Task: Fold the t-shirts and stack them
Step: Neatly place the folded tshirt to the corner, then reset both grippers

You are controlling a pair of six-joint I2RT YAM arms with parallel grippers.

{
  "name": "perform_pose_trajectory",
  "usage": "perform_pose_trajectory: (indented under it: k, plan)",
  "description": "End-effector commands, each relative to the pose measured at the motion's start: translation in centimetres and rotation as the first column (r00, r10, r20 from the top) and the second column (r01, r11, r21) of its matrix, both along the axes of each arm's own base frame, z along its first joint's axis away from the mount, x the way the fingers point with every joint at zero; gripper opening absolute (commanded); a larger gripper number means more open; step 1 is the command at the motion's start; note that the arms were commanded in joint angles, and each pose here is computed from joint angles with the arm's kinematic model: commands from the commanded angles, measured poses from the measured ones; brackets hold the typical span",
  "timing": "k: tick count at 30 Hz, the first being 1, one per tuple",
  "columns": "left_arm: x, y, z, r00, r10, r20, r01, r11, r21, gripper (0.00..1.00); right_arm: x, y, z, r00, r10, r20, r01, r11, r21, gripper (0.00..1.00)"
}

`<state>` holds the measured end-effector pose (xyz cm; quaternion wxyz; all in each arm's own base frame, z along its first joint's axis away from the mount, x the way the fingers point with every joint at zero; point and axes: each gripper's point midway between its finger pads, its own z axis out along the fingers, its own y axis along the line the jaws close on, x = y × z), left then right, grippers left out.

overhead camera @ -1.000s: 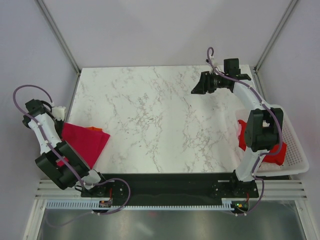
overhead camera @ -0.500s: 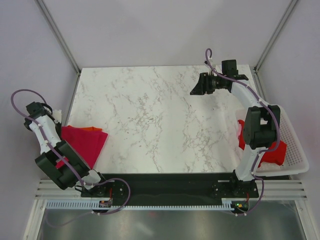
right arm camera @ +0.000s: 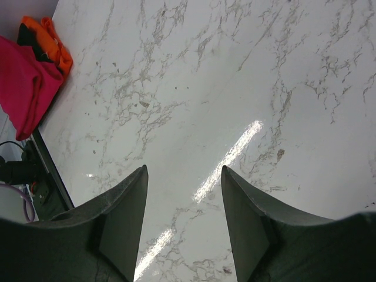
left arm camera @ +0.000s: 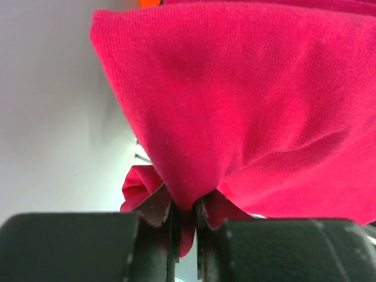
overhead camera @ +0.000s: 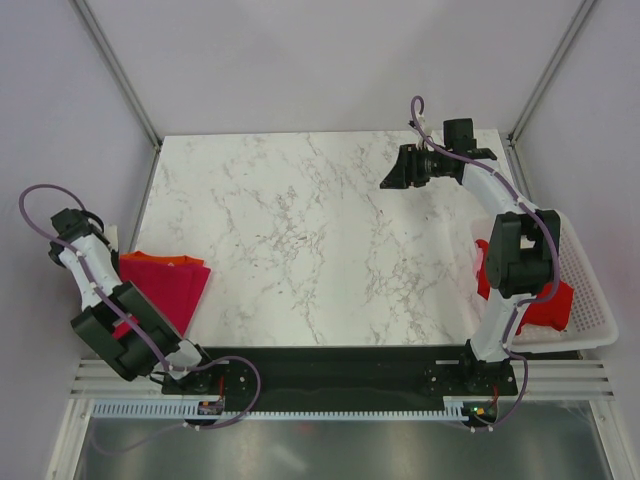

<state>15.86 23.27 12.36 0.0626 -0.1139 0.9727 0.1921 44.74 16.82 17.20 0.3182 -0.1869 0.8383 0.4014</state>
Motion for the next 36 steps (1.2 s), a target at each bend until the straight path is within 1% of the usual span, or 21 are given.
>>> perform_pose_trajectory:
  k: [1, 3, 4, 7, 9, 11, 12, 14, 15, 16, 19, 22, 23, 24, 26, 27, 28, 29, 31, 32, 36]
  plan:
    - [-0.8, 1.2, 2.1, 0.997, 0.070, 0.041, -0.074, 0.991, 0.113, 0.22, 0.6, 0.5, 1.3, 0.998, 0.022, 0.052, -0.023, 1.000, 0.013, 0.61]
    - [-0.8, 1.2, 2.7, 0.995, 0.078, 0.055, -0.085, 0.988, 0.127, 0.29, 0.7, 0.5, 1.5, 0.998, 0.018, 0.062, -0.019, 1.000, 0.007, 0.61]
    - [-0.6, 1.2, 3.5, 0.995, 0.072, 0.071, -0.081, 0.988, 0.128, 0.42, 0.7, 0.4, 1.5, 0.998, 0.014, 0.063, -0.014, 1.000, 0.004, 0.61]
    - [2.1, 0.3, 7.5, 0.970, -0.003, 0.242, -0.031, 0.990, 0.134, 0.53, 1.0, -0.1, 2.1, 0.995, -0.006, 0.100, 0.009, 1.000, -0.030, 0.63]
    - [4.7, -1.7, 10.5, 0.918, -0.103, 0.383, 0.054, 0.989, 0.135, 0.66, 1.1, -0.5, 3.2, 0.989, -0.015, 0.145, 0.023, 0.998, -0.051, 0.65]
    - [7.2, -3.6, 13.5, 0.865, -0.193, 0.464, 0.133, 0.978, 0.160, 0.82, 1.4, -0.9, 4.3, 0.979, -0.027, 0.200, 0.044, 0.996, -0.079, 0.70]
    - [8.4, -5.0, 14.1, 0.832, -0.215, 0.512, 0.171, 0.976, 0.131, 0.84, 1.5, -1.2, 4.6, 0.976, -0.035, 0.215, 0.055, 0.995, -0.087, 0.72]
    - [10.7, -7.5, 15.8, 0.779, -0.263, 0.570, 0.239, 0.964, 0.119, 0.86, 1.9, -1.8, 5.6, 0.961, -0.074, 0.266, 0.105, 0.989, -0.106, 0.92]
    - [11.8, -8.6, 15.8, 0.763, -0.250, 0.595, 0.254, 0.964, 0.079, 0.91, 2.3, -2.0, 6.2, 0.949, -0.090, 0.301, 0.127, 0.986, -0.105, 0.98]
    - [12.7, -9.5, 16.3, 0.749, -0.254, 0.612, 0.270, 0.960, 0.067, 0.97, 2.3, -2.2, 6.0, 0.946, -0.107, 0.307, 0.147, 0.983, -0.110, 0.98]
    - [15.9, -13.9, 15.4, 0.723, -0.264, 0.638, 0.369, 0.929, -0.034, 1.00, 2.9, -2.9, 7.1, 0.911, -0.181, 0.371, 0.241, 0.963, -0.120, 0.98]
    - [18.9, -17.5, 14.8, 0.696, -0.265, 0.667, 0.473, 0.869, -0.148, 1.00, 3.3, -2.6, 7.7, 0.882, -0.225, 0.414, 0.310, 0.939, -0.149, 0.98]
    - [19.5, -18.2, 14.8, 0.690, -0.271, 0.671, 0.496, 0.852, -0.166, 1.00, 3.7, -2.9, 7.6, 0.868, -0.260, 0.423, 0.359, 0.917, -0.172, 0.98]
    - [20.3, -19.3, 14.7, 0.679, -0.282, 0.678, 0.532, 0.825, -0.189, 1.00, 4.4, -3.9, 7.1, 0.838, -0.320, 0.441, 0.447, 0.867, -0.220, 0.98]
    - [22.4, -20.8, 14.4, 0.668, -0.313, 0.675, 0.577, 0.790, -0.205, 1.00, 4.7, -3.6, 6.7, 0.808, -0.386, 0.446, 0.525, 0.814, -0.248, 0.98]
    - [23.0, -21.3, 14.5, 0.657, -0.327, 0.679, 0.599, 0.774, -0.207, 1.00, 5.0, -4.7, 6.6, 0.767, -0.441, 0.467, 0.600, 0.750, -0.277, 0.98]
    - [24.0, -22.2, 15.7, 0.624, -0.345, 0.701, 0.627, 0.756, -0.186, 1.00, 4.9, -3.9, 6.3, 0.764, -0.438, 0.474, 0.605, 0.741, -0.290, 0.98]
    - [25.2, -22.4, 14.9, 0.632, -0.352, 0.691, 0.636, 0.745, -0.202, 1.00, 5.0, -3.9, 6.0, 0.757, -0.442, 0.482, 0.618, 0.725, -0.305, 0.98]
    - [26.6, -23.2, 16.1, 0.599, -0.368, 0.711, 0.661, 0.729, -0.179, 1.00, 4.9, -3.6, 5.8, 0.752, -0.426, 0.504, 0.624, 0.708, -0.332, 0.98]
    - [27.5, -23.2, 15.6, 0.607, -0.371, 0.702, 0.660, 0.728, -0.185, 1.00, 4.9, -3.6, 5.6, 0.752, -0.421, 0.507, 0.623, 0.705, -0.339, 0.98]
    - [29.3, -24.1, 16.2, 0.579, -0.397, 0.712, 0.682, 0.715, -0.156, 1.00, 4.5, -3.2, 4.2, 0.781, -0.386, 0.490, 0.601, 0.677, -0.425, 0.98]
